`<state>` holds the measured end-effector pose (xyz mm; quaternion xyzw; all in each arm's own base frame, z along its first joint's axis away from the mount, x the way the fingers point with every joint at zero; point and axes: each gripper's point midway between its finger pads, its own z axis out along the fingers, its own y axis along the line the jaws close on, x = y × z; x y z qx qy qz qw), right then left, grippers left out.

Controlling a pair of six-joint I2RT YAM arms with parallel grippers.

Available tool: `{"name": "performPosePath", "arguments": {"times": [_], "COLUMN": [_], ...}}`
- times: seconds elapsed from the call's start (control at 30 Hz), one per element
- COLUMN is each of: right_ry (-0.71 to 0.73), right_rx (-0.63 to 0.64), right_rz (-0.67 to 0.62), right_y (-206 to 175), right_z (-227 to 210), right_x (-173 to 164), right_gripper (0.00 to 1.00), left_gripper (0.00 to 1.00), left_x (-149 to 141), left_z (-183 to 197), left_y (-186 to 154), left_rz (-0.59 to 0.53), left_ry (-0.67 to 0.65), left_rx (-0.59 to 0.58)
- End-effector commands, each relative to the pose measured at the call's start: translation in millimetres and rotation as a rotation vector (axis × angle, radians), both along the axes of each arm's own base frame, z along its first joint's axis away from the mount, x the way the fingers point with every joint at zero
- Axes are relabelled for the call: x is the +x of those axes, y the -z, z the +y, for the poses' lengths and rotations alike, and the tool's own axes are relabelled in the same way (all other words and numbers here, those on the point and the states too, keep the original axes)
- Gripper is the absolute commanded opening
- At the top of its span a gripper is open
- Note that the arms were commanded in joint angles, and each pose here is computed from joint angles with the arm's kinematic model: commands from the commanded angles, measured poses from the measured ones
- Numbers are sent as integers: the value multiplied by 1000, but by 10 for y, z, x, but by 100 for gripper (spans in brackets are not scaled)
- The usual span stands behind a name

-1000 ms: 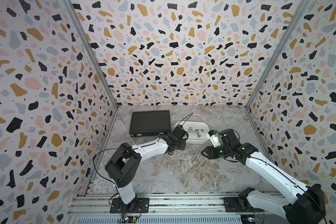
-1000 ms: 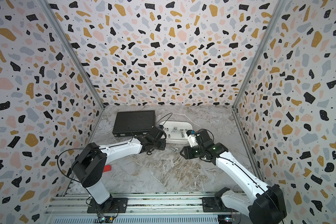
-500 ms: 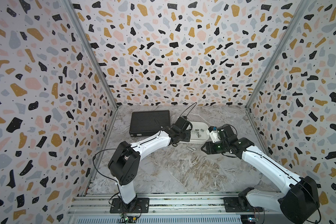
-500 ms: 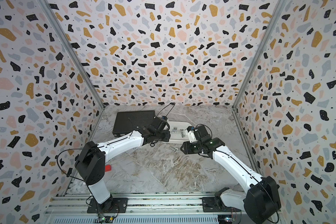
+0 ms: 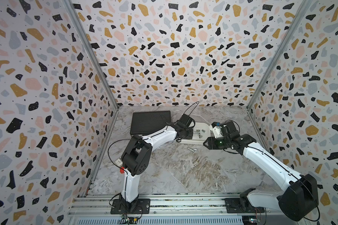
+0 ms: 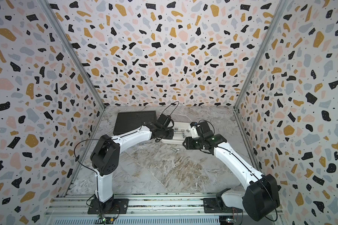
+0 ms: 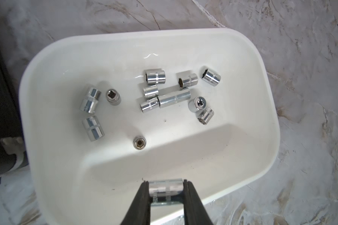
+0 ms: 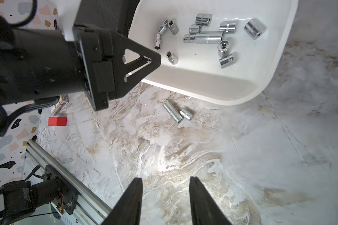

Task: Put the socket on the desktop into the storage box
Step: Place the socket head in the storage box.

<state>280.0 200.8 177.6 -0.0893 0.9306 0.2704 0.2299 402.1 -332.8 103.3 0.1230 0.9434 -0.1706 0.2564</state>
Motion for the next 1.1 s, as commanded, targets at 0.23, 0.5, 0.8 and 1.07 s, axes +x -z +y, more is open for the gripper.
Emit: {"name": "performPosePath", "arguments": {"times": [0.23,0.5,0.8,1.07], "right_ry": [18,17,20,24], "right_rx": [11,12,10,12], "right_rz": [-32,-28,-21,-19], "right_y": [-211,-226,-199,-188], "right_z": [-28,-48,-73,-93], "right_x": [59,36,27,15], "right_gripper": [45,44,44,44], "left_gripper": [19,20,23,31], "left_x": [306,475,592,632], "left_z": [-31,-39,-26,-31], "left_y": [89,214,305,333], "left_rz": [15,13,14,13], "left_ry": [-3,-4,-14,-19], "left_rx": [11,47,74,82]}}
